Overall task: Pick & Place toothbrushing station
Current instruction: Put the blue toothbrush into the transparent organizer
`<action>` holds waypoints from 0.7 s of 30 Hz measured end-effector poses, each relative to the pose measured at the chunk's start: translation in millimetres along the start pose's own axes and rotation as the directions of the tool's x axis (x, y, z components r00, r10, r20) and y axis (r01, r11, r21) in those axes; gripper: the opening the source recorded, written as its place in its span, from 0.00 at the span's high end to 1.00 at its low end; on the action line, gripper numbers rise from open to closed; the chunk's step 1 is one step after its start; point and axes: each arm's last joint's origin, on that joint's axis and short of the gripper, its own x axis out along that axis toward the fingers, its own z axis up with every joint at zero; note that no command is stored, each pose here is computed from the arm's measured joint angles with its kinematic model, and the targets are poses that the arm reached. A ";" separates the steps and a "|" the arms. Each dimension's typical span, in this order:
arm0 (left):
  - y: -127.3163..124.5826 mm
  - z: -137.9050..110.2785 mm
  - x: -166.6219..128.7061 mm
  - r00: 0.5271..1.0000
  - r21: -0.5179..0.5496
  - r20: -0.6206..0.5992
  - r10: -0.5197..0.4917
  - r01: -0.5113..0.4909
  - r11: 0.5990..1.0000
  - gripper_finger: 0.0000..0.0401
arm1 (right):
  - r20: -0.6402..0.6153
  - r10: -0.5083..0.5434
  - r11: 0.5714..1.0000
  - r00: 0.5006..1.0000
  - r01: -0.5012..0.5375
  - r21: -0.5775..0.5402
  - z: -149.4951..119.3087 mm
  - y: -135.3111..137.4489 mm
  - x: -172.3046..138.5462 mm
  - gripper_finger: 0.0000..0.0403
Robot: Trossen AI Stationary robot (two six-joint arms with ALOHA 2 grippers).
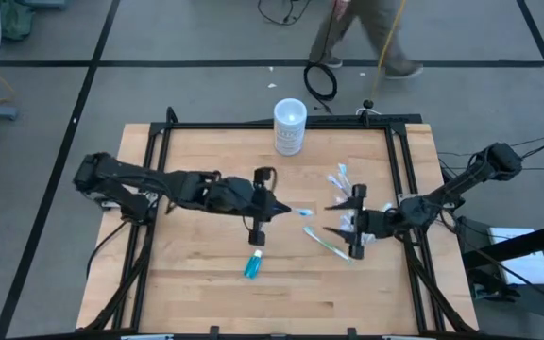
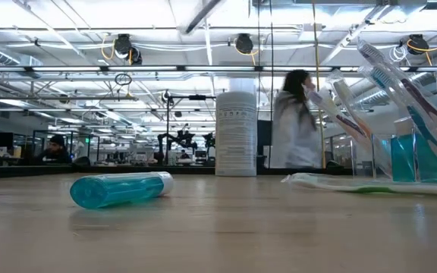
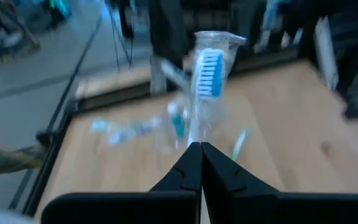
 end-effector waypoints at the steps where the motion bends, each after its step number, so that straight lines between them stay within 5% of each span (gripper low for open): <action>1: 0.4 3.6 -1.2 0.999 -0.006 0.033 0.000 0.001 1.000 1.00 | 0.025 0.038 0.999 0.999 -0.038 0.006 -1.4 -0.5 3.1 0.48; 9: -1.4 6.9 4.3 0.995 -0.017 0.088 -0.038 0.040 0.999 1.00 | 0.076 -0.017 1.000 0.997 0.017 -0.007 -18.4 -10.2 25.5 0.40; 14: 1.3 7.0 7.7 0.995 -0.032 0.099 -0.027 0.030 0.999 1.00 | 0.146 0.081 0.996 0.986 -0.086 0.030 -23.7 -13.8 32.9 0.35; 21: 3.5 8.0 8.2 0.994 -0.041 0.112 -0.019 0.024 0.999 1.00 | 0.237 0.074 0.989 0.969 -0.102 0.108 -32.1 -21.3 43.1 0.35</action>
